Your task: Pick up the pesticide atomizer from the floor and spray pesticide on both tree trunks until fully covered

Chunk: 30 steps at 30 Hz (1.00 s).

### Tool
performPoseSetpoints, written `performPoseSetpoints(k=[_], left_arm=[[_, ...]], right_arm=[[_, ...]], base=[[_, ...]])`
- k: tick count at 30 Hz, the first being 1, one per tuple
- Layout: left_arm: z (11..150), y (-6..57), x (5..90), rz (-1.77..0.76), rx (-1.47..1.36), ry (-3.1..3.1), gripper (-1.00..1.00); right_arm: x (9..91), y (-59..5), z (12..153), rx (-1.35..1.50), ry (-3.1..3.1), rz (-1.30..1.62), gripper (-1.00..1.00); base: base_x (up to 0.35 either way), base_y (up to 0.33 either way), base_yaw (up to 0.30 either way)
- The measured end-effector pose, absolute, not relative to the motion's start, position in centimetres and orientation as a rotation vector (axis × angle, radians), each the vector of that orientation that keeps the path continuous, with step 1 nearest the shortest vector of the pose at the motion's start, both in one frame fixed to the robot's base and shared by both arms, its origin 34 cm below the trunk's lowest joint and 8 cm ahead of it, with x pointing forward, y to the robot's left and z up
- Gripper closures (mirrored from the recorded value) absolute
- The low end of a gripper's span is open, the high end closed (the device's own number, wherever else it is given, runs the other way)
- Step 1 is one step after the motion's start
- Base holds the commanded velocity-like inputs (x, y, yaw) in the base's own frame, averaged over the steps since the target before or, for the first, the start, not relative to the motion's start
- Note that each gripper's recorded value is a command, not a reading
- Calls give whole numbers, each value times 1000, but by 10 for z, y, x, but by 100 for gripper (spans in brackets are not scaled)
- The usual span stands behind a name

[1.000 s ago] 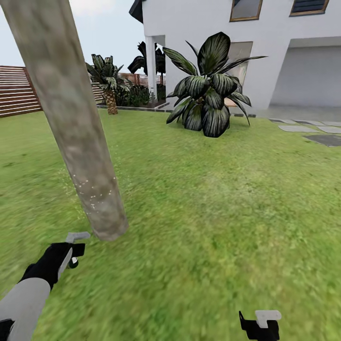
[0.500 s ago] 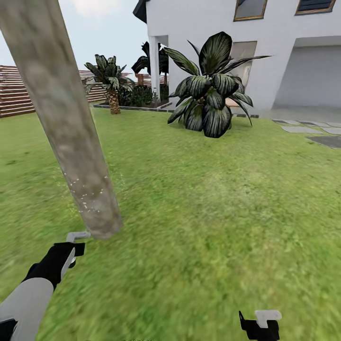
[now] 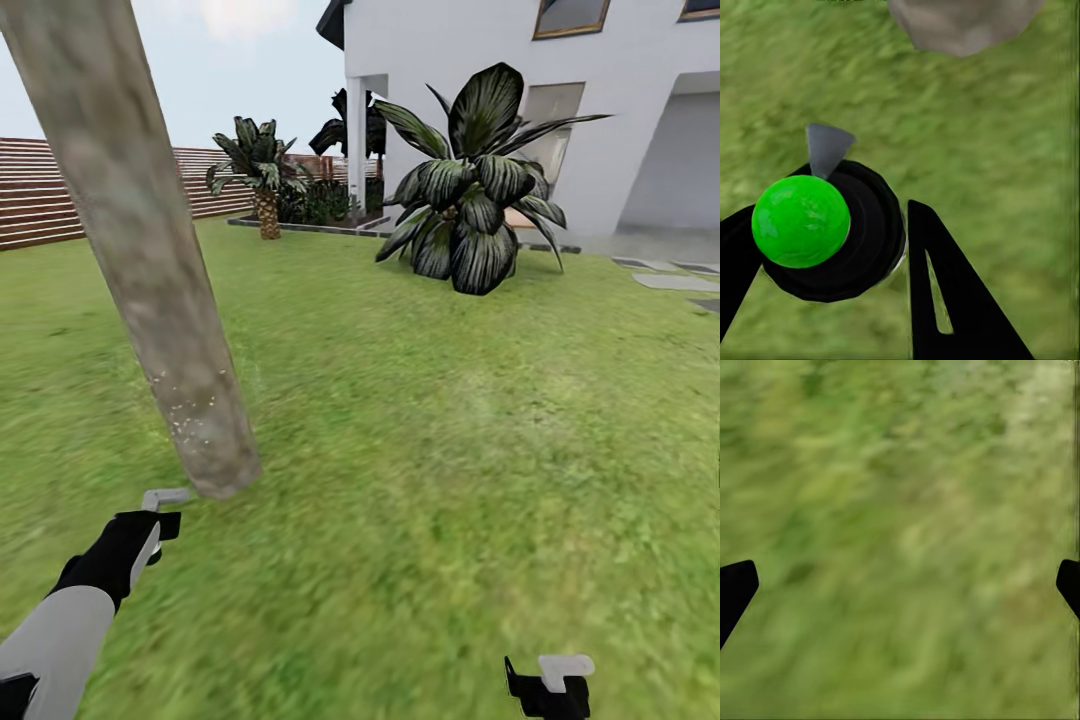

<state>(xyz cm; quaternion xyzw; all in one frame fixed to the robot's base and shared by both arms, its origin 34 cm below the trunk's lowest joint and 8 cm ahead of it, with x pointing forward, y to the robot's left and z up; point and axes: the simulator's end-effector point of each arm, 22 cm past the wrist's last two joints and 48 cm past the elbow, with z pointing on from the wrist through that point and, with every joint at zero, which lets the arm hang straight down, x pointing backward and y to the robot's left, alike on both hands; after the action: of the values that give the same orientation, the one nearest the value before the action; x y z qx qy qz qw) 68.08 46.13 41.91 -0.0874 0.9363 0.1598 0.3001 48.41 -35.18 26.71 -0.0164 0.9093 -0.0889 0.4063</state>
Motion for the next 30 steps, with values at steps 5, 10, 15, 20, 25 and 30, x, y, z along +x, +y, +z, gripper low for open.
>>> performPoseSetpoints(k=[5, 10, 15, 20, 25, 30], left_arm=[[418, 461, 680, 424, -232, 2488, 100], [416, 461, 678, 423, -232, 2495, 100], [415, 460, 678, 423, -232, 2496, 100], [415, 460, 678, 422, -232, 2497, 100], [415, 460, 678, 430, -235, 2496, 100], [415, 460, 677, 430, -235, 2497, 100]], right_arm=[[484, -352, 267, -41, 2294, -224, -100], [484, -352, 267, -41, 2294, -224, -100], [484, -352, 267, -41, 2294, -224, -100], [484, -352, 267, -41, 2294, -224, -100], [484, -353, 267, -42, 2293, -225, -100], [484, -354, 268, -42, 2293, -229, -100]], base=[[11, -272, 1], [0, -273, 86], [0, -273, 261], [76, -269, 229], [201, -220, 28], [234, -198, 1]])
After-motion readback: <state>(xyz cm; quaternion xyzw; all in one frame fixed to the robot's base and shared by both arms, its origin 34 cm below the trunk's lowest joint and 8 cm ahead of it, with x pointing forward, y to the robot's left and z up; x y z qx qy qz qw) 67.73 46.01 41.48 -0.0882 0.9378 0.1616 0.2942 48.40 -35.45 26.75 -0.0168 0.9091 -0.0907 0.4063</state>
